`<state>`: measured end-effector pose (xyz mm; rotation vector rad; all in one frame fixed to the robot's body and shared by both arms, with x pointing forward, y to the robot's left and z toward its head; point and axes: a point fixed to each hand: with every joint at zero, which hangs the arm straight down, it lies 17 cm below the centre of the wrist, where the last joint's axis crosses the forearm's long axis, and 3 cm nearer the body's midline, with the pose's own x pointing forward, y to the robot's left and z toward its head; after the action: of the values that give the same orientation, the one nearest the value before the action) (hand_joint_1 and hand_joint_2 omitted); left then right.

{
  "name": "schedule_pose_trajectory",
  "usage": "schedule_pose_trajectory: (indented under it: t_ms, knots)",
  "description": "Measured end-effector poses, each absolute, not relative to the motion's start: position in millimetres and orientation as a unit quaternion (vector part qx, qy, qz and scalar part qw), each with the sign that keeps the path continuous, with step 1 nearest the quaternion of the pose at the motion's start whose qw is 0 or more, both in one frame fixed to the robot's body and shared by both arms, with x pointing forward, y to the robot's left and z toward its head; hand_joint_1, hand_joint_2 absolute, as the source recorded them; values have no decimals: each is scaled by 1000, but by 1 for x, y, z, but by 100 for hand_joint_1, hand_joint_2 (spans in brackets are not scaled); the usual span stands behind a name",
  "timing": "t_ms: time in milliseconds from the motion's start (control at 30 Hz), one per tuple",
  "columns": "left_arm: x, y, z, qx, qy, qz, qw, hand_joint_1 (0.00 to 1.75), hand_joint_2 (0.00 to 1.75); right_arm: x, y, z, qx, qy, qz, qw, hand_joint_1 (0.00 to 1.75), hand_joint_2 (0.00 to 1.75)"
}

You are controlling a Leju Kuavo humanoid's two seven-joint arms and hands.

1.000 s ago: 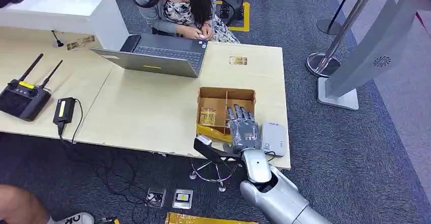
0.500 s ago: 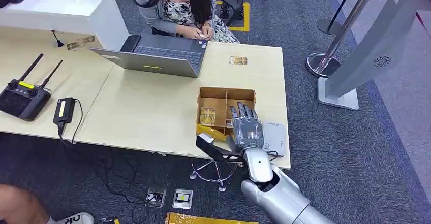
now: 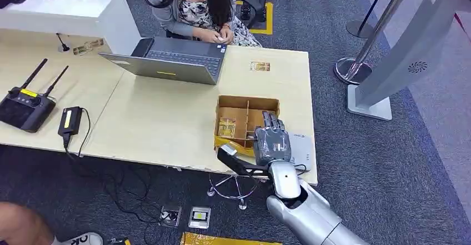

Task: Pass the card to the sensor for recognition and then transmit it.

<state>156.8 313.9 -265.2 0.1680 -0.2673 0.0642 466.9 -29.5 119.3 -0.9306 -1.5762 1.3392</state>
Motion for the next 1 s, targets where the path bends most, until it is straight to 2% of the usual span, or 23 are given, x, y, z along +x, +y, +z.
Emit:
schedule_pose_trajectory:
  t_ms: [67,100,167,233,633,800,1000]
  knots:
    - [157,314,-265,84,-132,32,987,0,0,467,-30,119,-372,-630,535,423,157,175]
    - [156,314,-265,84,-132,32,987,0,0,467,-30,119,-372,-630,535,423,155,175]
    - [156,314,-265,84,-132,32,987,0,0,467,-30,119,-372,-629,535,424,169,175]
    - [156,314,-265,84,-132,32,987,0,0,467,-31,118,-371,-629,535,425,175,175]
    - [156,315,-265,86,-131,32,987,0,0,468,-28,127,-363,-655,516,415,175,175]
    - [156,316,-265,88,-131,32,987,0,0,466,-6,194,-380,-711,488,334,175,175]
    - [157,315,-265,89,-131,23,987,0,0,467,2,236,-384,-739,460,308,175,175]
